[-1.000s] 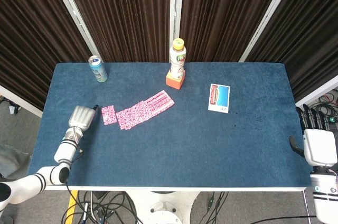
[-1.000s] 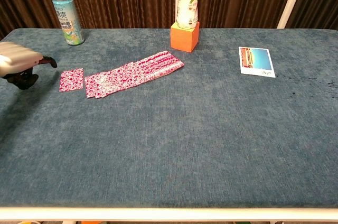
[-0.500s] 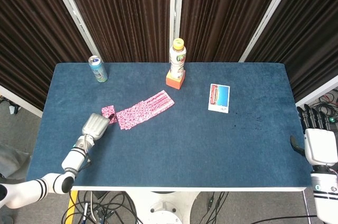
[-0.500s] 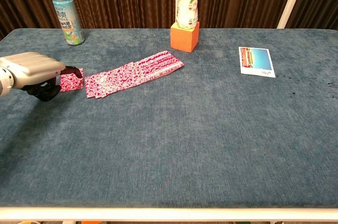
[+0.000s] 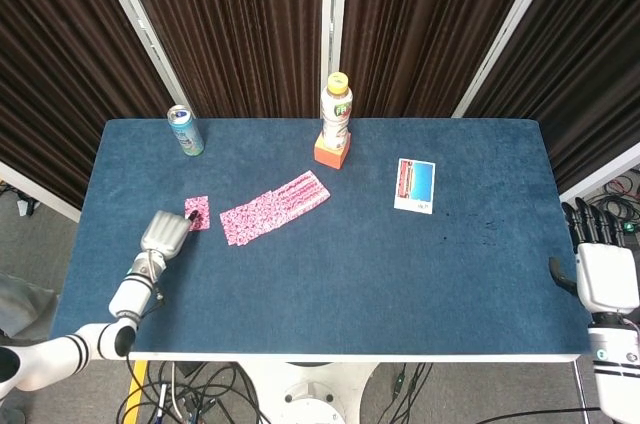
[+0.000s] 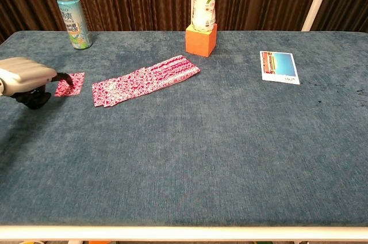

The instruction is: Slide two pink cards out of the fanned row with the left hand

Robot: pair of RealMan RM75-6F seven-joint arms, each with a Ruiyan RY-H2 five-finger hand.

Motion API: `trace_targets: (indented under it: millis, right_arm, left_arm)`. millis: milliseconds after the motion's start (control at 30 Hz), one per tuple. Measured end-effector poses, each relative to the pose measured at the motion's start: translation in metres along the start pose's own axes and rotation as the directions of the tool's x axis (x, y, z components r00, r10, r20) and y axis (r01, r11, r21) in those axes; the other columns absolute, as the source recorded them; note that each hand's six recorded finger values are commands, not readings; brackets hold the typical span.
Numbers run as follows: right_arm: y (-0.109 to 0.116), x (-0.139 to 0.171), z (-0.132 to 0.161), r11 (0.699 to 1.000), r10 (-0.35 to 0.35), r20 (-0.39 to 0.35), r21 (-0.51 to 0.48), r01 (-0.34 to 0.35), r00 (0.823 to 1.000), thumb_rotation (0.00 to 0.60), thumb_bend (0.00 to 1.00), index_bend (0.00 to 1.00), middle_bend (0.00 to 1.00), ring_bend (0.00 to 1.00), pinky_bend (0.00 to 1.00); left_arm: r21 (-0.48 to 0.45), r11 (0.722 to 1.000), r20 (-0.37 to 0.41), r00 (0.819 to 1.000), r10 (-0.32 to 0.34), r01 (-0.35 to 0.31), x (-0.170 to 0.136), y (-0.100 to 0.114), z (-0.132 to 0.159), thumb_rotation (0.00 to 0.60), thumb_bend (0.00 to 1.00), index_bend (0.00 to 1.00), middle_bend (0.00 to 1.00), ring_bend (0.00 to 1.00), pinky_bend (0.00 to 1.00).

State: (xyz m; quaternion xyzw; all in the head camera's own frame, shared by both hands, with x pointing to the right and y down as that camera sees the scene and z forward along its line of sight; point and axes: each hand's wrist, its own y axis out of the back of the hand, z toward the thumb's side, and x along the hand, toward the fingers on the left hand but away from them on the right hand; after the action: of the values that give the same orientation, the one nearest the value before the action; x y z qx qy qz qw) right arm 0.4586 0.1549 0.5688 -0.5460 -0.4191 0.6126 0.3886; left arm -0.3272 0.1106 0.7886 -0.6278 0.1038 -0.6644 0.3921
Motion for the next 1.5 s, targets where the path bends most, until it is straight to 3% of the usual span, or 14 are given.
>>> trace_targets:
  millis: [400, 600, 800, 1167, 1500]
  right_arm:
    - [0.003, -0.001, 0.001, 1.0, -0.006, 0.002, 0.004, 0.006, 1.0, 0.6, 0.29, 0.0, 0.0, 0.0, 0.0]
    - [-0.001, -0.001, 0.0, 1.0, 0.006, 0.002, 0.004, -0.006, 1.0, 0.6, 0.29, 0.0, 0.0, 0.0, 0.0]
    - [-0.001, 0.001, -0.002, 1.0, 0.0, 0.006, 0.001, 0.0, 1.0, 0.6, 0.29, 0.0, 0.0, 0.0, 0.0]
    - [-0.002, 0.0, -0.011, 1.0, 0.007, 0.025, -0.012, -0.007, 1.0, 0.6, 0.29, 0.0, 0.0, 0.0, 0.0]
    - [-0.002, 0.0, -0.018, 1.0, 0.001, 0.033, -0.018, 0.0, 0.999, 0.6, 0.29, 0.0, 0.0, 0.0, 0.0]
  left_arm:
    - [-0.031, 0.999, -0.057, 0.998, 0.019, -0.021, 0.011, 0.01, -0.019, 0.6, 0.65, 0.19, 0.91, 0.93, 1.0]
    - [-0.064, 0.996, 0.024, 0.998, 0.065, -0.063, -0.005, 0.024, 0.008, 0.6, 0.65, 0.18, 0.91, 0.93, 1.0]
    - [-0.065, 0.992, 0.144, 0.983, 0.116, -0.107, -0.027, 0.036, 0.047, 0.6, 0.65, 0.16, 0.91, 0.93, 1.0]
    - [-0.031, 0.994, 0.168, 0.979, 0.111, -0.108, -0.015, 0.04, 0.066, 0.6, 0.65, 0.16, 0.91, 0.93, 1.0]
    - [0.008, 0.999, 0.161, 0.986, 0.045, -0.047, -0.013, 0.018, 0.066, 0.6, 0.66, 0.16, 0.91, 0.93, 1.0]
